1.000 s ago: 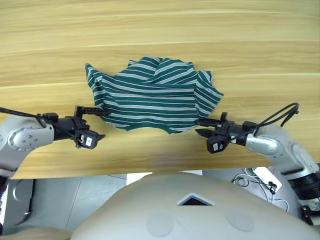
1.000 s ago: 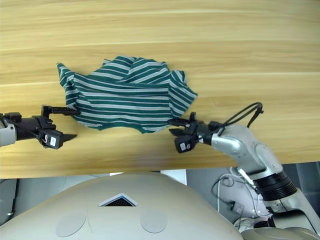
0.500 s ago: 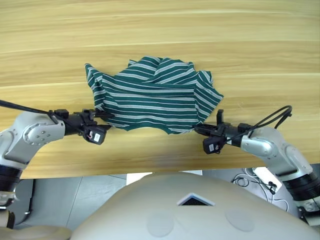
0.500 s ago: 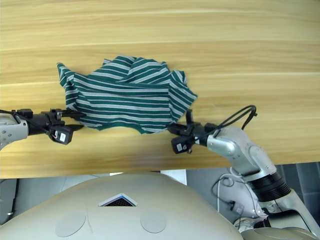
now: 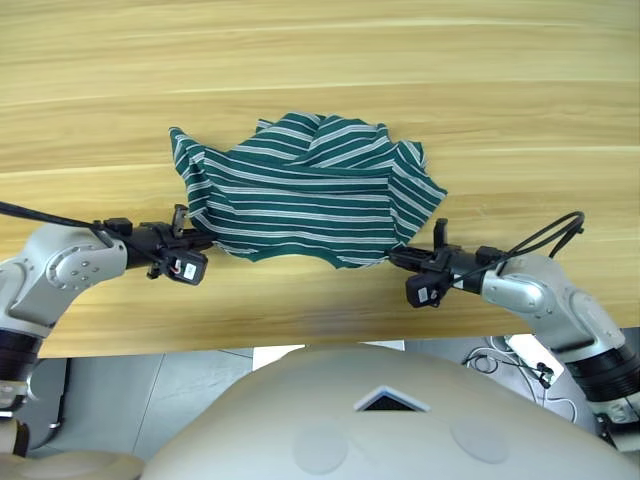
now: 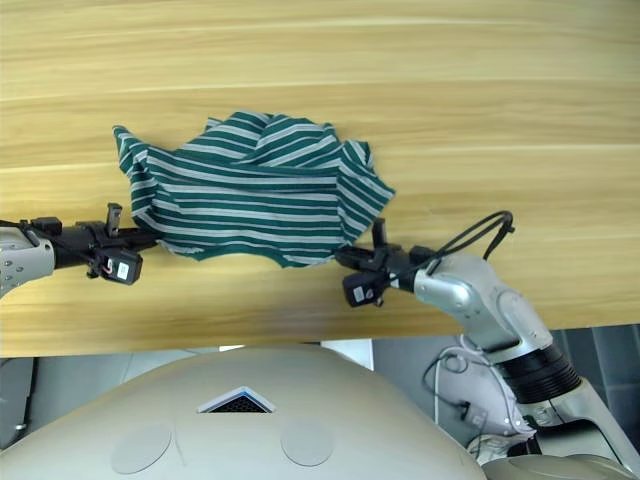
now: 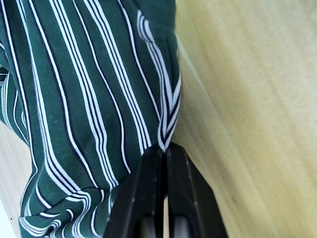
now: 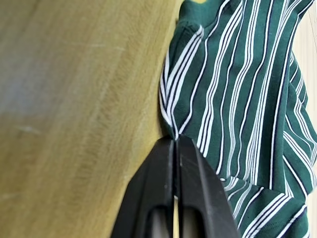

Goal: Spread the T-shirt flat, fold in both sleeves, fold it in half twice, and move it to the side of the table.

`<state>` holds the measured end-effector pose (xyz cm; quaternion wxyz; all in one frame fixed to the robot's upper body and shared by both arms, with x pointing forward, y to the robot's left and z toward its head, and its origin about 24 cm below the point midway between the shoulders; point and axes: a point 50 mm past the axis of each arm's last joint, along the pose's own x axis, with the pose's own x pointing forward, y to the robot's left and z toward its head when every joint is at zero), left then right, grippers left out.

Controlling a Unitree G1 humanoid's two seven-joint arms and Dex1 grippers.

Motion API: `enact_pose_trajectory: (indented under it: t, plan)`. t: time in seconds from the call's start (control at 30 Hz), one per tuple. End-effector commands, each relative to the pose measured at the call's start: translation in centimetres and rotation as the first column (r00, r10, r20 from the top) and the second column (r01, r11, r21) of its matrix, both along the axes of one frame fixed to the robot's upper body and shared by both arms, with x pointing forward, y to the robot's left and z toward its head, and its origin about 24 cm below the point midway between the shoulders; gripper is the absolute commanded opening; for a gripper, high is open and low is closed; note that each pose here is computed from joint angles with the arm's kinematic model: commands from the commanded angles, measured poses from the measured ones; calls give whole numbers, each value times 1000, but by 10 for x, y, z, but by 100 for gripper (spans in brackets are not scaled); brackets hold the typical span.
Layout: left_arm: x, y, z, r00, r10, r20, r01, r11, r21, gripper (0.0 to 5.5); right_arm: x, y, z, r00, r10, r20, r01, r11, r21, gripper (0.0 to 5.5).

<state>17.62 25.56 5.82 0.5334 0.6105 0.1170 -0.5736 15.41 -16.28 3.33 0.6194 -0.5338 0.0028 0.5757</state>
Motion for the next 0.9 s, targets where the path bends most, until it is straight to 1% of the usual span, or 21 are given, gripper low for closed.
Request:
enact_pose_trajectory:
  t: [0.03, 0.13, 0.17, 0.2, 0.23, 0.27, 0.3, 0.37, 0.4, 0.47, 0.57, 0.6, 0.63, 0.67, 0.7, 0.73, 0.77, 0.8, 0.83, 0.87, 0.9]
  plan:
    - [7, -8, 9, 998, -5, 62, 9, 997, -77, 2, 1, -4, -2, 1000, -21, -6, 21, 1000, -13, 0]
    - [18, -34, 38, 985, -10, 173, 71, 935, -348, 2, 20, -9, 17, 991, -95, 100, 89, 994, 58, 0]
    - [23, -39, 53, 976, 4, 219, 95, 891, -444, 2, 37, -11, 35, 967, -157, 201, 131, 982, 136, 0]
    - [31, -40, 73, 959, 38, 281, 121, 842, -527, 2, 57, -17, 67, 913, -270, 306, 187, 943, 274, 0]
    - [37, -38, 93, 941, 71, 332, 148, 794, -589, 2, 69, -25, 100, 856, -356, 374, 194, 893, 407, 0]
    - [39, -35, 111, 927, 94, 364, 175, 749, -639, 2, 70, -33, 127, 828, -404, 389, 168, 840, 516, 0]
    - [36, -31, 129, 928, 106, 358, 193, 685, -703, 2, 61, -38, 146, 845, -392, 365, 119, 802, 585, 0]
    - [13, -23, 157, 950, 39, 309, 234, 564, -792, 2, 21, -39, 166, 911, -219, 350, -55, 776, 628, 0]
    - [0, -21, 164, 955, -14, 295, 259, 522, -813, 2, 3, -41, 174, 926, -145, 348, -124, 754, 645, 0]
    - [-29, -17, 177, 949, -116, 292, 313, 433, -845, 2, -28, -49, 190, 932, -31, 362, -242, 692, 680, 0]
    - [-77, -5, 203, 904, -237, 356, 408, 232, -883, 2, -73, -67, 218, 901, 112, 419, -412, 524, 746, 0]
    - [-86, 0, 206, 899, -252, 359, 412, 203, -888, 2, -80, -74, 221, 904, 153, 399, -420, 484, 768, 0]
    - [-91, 5, 205, 904, -249, 348, 402, 215, -890, 2, -78, -79, 218, 917, 171, 361, -397, 489, 777, 0]
    - [-80, 11, 191, 944, -162, 287, 327, 348, -878, 2, -58, -83, 198, 959, 126, 254, -277, 608, 744, 0]
    - [-65, 18, 172, 972, -66, 225, 227, 502, -834, 2, -43, -87, 178, 987, 54, 152, -142, 739, 658, 0]
    - [-42, 27, 146, 984, 55, 171, 87, 686, -722, 2, -22, -96, 155, 994, -74, 77, 26, 866, 499, 0]
    - [-28, 33, 127, 983, 114, 146, 0, 788, -616, 2, -9, -104, 140, 986, -157, 55, 126, 918, 376, 0]
    - [-4, 38, 110, 975, 172, 138, -90, 882, -462, 2, 22, -118, 118, 954, -288, 79, 275, 951, 142, 0]
    - [18, 39, 100, 971, 189, 144, -133, 935, -329, 2, 45, -136, 97, 925, -357, 129, 367, 928, -64, 0]
    - [43, 36, 96, 971, 179, 158, -142, 964, -225, 2, 52, -150, 72, 925, -361, 121, 379, 900, -213, 0]
    - [73, 30, 97, 974, 166, 157, -144, 979, -143, 2, 44, -157, 43, 943, -329, 55, 328, 885, -330, 0]
